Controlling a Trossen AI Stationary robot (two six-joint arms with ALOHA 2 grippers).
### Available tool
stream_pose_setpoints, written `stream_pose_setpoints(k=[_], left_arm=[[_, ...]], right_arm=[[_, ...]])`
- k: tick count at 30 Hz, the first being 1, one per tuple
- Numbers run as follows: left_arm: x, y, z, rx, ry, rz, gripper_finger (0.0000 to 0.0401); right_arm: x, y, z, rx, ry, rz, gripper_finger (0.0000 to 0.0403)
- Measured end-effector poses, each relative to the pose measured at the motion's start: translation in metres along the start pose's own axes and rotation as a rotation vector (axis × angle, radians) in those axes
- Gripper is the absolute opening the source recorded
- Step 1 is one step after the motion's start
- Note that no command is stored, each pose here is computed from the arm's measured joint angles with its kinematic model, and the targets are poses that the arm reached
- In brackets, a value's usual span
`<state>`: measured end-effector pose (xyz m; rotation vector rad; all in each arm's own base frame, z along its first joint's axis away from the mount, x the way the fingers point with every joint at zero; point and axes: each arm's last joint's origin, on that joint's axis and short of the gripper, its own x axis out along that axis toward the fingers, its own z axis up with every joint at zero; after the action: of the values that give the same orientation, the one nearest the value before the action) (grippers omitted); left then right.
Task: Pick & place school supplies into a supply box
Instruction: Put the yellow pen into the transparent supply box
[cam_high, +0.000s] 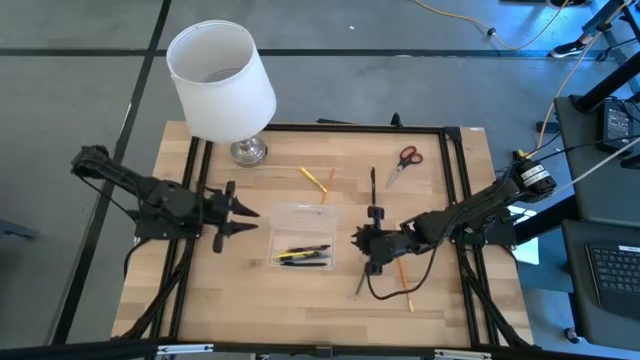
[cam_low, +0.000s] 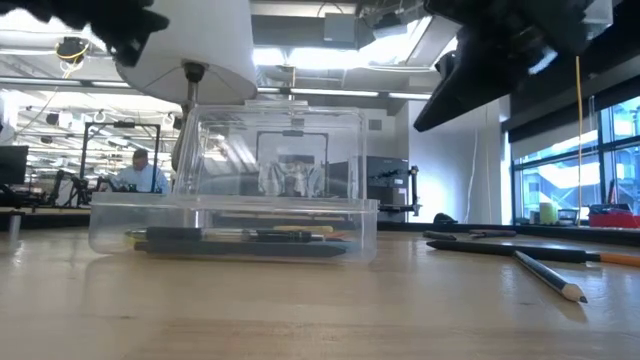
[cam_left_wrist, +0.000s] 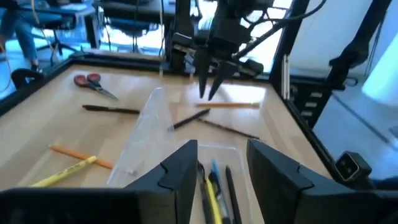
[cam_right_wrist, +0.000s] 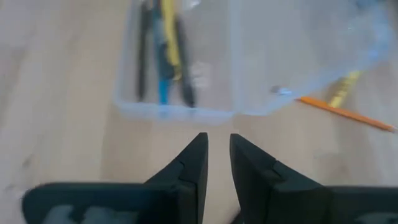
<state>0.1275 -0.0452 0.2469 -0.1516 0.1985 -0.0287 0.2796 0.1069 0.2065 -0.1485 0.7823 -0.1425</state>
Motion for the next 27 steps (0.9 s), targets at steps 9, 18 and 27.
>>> stream_pose_setpoints(k=[9,18,27], left_arm=[[-0.018,0.016,-0.033,-0.025,-0.089,0.011,0.0136],[-0.021,0.026,-0.045,-0.009,-0.138,0.236,0.0134],[-0.021,0.027,-0.046,-0.008,-0.139,0.267,0.0134]], right_arm=[[0.002,-0.026,0.019,0.105,0.002,-0.126,0.0071],[-0.022,-0.099,0.089,0.259,-0.041,-0.258,0.0071],[-0.039,-0.177,0.127,0.257,-0.196,-0.35,0.0071]])
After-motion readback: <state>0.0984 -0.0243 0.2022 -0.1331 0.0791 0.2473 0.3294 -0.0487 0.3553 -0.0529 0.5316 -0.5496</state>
